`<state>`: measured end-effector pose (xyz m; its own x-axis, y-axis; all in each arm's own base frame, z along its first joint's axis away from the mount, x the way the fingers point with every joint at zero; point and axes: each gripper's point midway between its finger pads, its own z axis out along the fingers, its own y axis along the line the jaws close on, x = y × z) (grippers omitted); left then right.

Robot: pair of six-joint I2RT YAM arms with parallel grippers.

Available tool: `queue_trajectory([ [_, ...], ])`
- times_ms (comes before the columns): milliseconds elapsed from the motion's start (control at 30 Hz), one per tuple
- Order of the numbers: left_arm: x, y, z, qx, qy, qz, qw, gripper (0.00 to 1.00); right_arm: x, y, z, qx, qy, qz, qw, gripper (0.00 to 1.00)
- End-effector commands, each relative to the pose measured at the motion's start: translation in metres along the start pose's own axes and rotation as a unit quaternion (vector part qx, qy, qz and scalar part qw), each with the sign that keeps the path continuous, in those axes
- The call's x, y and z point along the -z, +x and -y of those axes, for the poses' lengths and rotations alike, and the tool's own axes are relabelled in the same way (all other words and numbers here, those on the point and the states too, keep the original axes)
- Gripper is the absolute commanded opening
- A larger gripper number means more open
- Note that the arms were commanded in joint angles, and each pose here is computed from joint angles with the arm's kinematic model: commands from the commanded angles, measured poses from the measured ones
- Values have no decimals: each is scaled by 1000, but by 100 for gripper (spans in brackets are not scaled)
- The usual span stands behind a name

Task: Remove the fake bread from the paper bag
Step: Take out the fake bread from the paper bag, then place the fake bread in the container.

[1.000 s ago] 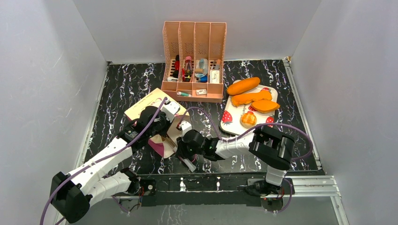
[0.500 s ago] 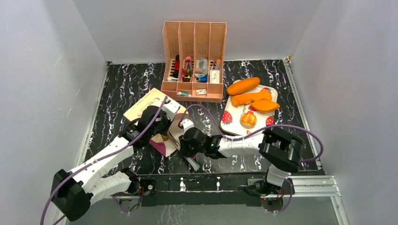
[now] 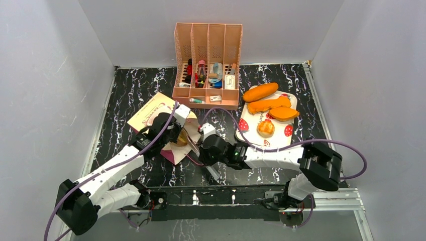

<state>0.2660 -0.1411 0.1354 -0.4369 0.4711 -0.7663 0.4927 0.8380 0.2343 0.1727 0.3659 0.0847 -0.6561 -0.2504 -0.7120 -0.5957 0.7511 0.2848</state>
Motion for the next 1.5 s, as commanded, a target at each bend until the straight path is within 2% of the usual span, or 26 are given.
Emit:
queue_trajectory([
  [0, 0, -21, -17, 21, -45, 18, 999, 0, 20, -13, 16, -13, 32, 33, 999, 0],
  [300, -8, -23, -30, 47, -81, -14, 995, 0, 58, -14, 61, -58, 137, 62, 987, 0],
  [833, -13, -35, -54, 119, -99, -36, 987, 0, 119, -32, 107, -161, 248, 139, 945, 0],
  [1267, 0, -46, -42, 138, -59, 0, 989, 0, 168, -26, 193, -235, 401, 187, 865, 0],
  [1467, 7, -49, -36, 142, -37, 18, 989, 0, 170, -28, 237, -250, 433, 185, 846, 0],
])
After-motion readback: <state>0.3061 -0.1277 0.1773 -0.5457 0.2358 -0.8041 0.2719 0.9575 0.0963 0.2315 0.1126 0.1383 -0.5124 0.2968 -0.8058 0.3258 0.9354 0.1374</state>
